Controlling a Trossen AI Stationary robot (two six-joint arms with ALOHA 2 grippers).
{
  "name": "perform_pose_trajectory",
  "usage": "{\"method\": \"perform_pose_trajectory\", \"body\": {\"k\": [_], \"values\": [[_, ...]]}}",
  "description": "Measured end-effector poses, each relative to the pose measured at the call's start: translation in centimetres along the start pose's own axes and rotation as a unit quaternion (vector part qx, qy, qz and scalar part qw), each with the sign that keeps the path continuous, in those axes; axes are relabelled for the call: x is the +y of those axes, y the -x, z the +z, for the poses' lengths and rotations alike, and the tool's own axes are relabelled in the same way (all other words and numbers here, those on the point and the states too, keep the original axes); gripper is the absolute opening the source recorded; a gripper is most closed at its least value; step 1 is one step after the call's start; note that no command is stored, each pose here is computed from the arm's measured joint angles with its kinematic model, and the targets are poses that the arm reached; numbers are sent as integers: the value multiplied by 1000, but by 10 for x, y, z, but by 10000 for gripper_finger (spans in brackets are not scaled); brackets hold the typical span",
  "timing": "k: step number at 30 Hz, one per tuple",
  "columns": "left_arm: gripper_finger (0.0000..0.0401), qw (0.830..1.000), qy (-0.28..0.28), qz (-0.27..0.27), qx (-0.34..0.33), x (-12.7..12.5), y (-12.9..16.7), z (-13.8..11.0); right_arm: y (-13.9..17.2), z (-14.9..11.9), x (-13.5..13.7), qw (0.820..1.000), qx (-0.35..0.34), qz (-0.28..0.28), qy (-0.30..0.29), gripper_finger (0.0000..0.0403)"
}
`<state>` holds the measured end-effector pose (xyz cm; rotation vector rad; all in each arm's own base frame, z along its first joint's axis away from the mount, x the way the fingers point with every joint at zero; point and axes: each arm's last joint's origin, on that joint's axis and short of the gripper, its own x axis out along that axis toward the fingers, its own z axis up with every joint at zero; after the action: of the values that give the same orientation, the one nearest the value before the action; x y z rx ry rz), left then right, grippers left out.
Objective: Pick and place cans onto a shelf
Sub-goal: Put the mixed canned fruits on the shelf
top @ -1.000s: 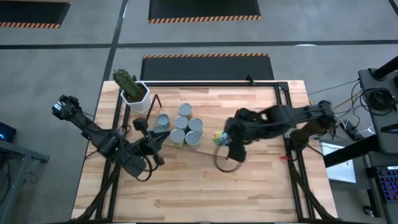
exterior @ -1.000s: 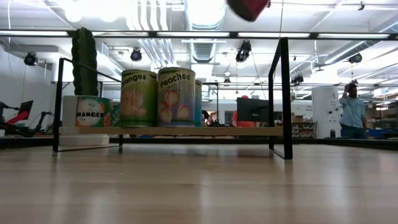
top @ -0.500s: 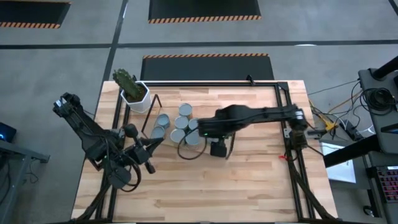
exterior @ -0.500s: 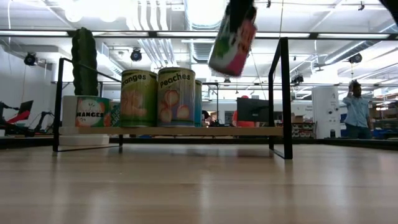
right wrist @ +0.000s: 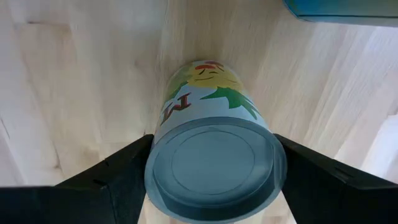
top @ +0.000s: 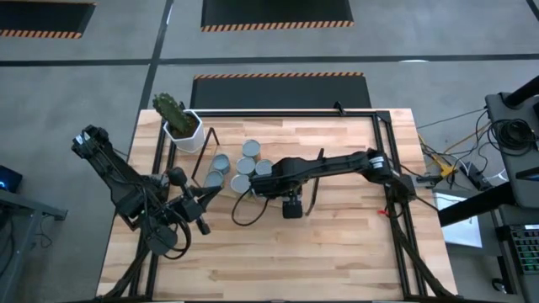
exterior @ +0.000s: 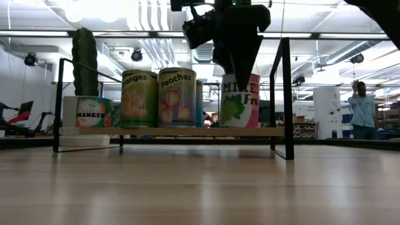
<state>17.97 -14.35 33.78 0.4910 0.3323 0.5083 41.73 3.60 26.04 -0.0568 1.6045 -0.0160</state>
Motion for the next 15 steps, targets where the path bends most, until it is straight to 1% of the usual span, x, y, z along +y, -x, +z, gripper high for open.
{"method": "perform_pose_trajectory", "body": {"k": [8,15], "values": [[0,1000,0,0,0,0,0,0,-2,3,0,1000,-12,1,9,294],[0,1000,0,0,0,0,0,0,-2,4,0,1000,-20,1,11,330]]}}
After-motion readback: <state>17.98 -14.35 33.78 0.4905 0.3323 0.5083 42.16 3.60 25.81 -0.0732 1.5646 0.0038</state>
